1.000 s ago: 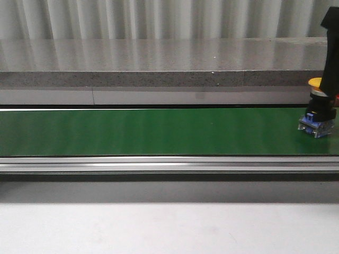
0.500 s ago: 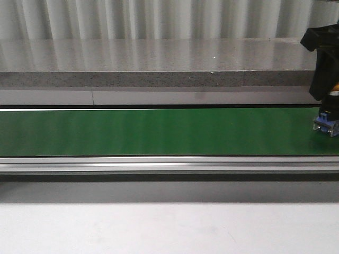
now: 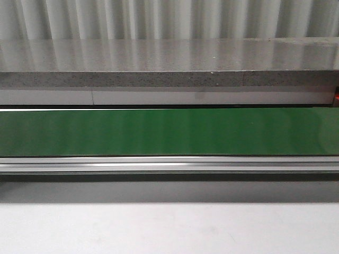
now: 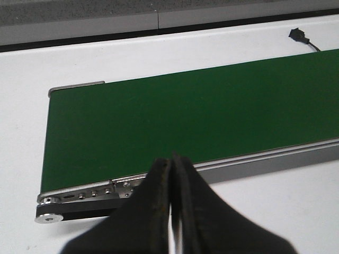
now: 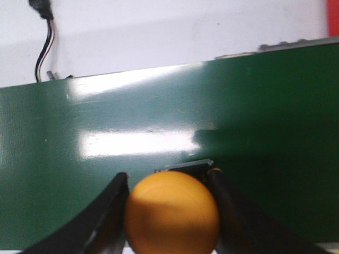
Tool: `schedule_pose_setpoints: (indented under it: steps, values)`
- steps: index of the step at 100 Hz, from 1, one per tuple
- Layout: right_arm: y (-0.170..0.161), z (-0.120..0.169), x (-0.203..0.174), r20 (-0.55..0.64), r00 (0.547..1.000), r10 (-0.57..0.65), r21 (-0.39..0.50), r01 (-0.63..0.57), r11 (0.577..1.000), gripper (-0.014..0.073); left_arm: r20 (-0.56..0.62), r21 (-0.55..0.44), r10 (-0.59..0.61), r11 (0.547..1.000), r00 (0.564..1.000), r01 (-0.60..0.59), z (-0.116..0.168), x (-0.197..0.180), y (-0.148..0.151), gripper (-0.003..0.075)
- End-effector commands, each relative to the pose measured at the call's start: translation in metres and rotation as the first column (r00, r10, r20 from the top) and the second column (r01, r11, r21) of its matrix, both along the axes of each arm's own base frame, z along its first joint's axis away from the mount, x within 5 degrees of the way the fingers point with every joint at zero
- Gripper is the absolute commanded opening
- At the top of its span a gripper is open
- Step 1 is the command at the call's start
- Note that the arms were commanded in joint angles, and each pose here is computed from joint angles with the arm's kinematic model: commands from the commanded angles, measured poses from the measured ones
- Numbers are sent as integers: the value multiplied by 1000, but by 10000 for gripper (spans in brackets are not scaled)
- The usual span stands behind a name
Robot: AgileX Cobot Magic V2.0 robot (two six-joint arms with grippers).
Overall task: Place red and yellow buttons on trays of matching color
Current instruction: 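Carry the yellow button into the yellow tray and open the right gripper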
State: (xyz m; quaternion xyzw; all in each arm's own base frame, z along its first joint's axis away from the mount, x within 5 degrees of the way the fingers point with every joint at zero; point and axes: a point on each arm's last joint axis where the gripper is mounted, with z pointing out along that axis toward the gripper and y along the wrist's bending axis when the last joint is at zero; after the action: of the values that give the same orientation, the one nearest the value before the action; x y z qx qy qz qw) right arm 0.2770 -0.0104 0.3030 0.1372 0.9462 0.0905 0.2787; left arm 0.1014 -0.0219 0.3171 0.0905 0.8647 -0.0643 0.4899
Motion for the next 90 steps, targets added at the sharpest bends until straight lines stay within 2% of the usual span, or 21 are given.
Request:
schedule_pose_setpoints:
  steps: [1,15,27,41,58,65,90]
  values:
    - [-13,26,-13,111,991,-77,4,77,997,142,89,-21,1,1000,996,1,14,3,-1,-20]
    - [-38,40,-32,164,971,-176,-11,180,984,142,89,-21,1,1000,996,1,14,3,-1,-20]
    - [-63,47,-49,196,938,-287,-16,295,955,142,89,-21,1,1000,996,1,14,3,-1,-20]
    - [-96,47,-65,186,887,-423,-29,435,900,142,89,-21,1,1000,996,1,14,3,-1,-20]
    - [-131,46,-84,196,797,-571,-23,586,810,142,89,-21,1,1000,996,1,14,3,-1,-20]
    - [-140,41,-87,203,769,-606,-17,621,783,142,89,-21,1,1000,996,1,14,3,-1,-20]
    - [-164,11,-89,165,715,-679,-13,690,723,142,89,-21,1,1000,996,1,14,3,-1,-20]
